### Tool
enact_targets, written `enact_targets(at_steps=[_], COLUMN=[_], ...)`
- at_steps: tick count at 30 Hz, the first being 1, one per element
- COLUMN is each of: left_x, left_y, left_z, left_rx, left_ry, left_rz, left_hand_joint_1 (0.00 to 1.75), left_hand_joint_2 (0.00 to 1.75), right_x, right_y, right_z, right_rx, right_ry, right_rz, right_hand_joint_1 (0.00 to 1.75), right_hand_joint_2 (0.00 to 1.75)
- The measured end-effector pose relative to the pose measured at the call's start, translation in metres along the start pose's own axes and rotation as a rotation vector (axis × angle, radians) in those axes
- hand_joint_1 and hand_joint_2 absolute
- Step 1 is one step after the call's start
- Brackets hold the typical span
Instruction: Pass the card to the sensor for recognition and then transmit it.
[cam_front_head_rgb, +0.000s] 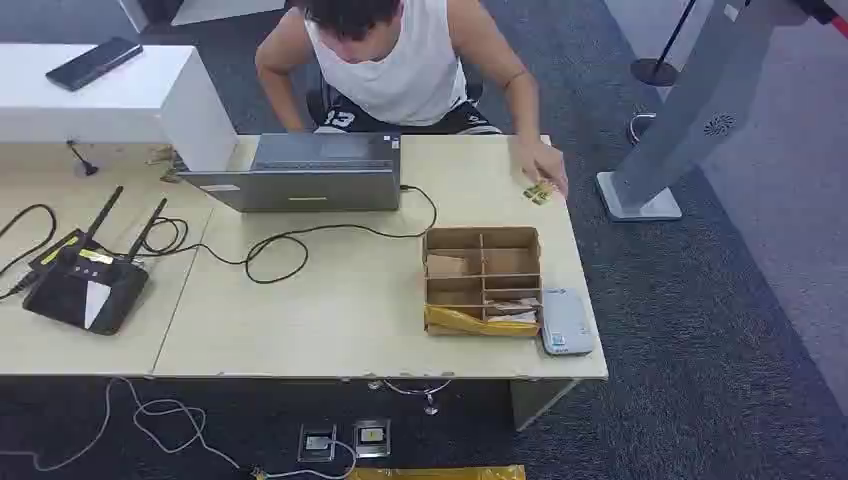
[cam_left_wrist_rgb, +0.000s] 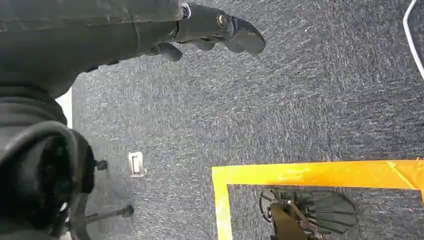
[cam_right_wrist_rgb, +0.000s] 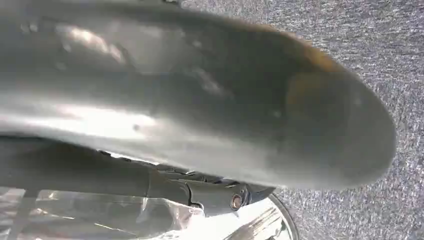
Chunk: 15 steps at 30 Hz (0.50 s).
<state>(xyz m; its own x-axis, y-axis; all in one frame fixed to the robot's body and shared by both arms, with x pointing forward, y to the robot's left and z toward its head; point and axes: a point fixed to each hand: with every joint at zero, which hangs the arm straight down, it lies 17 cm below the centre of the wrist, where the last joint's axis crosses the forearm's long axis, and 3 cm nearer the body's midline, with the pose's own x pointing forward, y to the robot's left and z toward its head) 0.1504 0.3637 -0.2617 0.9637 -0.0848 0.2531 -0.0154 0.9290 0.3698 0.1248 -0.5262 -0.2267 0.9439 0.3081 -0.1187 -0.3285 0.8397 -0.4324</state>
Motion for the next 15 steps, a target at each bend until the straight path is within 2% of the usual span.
enact_targets(at_steps=[15], left_x=[0.0007], left_y=[-0.0004], left_z=[-0.0001], left_rx=[-0.007], left_ry=[-0.006], left_rz=[-0.003], left_hand_joint_1=[0.0], left_hand_joint_2=[0.0], right_x=[-0.003], right_y=[0.0013], right_z=[-0.0006], right_rx=[0.002], right_ry=[0.005], right_rz=[-0.012], right_hand_joint_1=[0.0], right_hand_joint_2=[0.0])
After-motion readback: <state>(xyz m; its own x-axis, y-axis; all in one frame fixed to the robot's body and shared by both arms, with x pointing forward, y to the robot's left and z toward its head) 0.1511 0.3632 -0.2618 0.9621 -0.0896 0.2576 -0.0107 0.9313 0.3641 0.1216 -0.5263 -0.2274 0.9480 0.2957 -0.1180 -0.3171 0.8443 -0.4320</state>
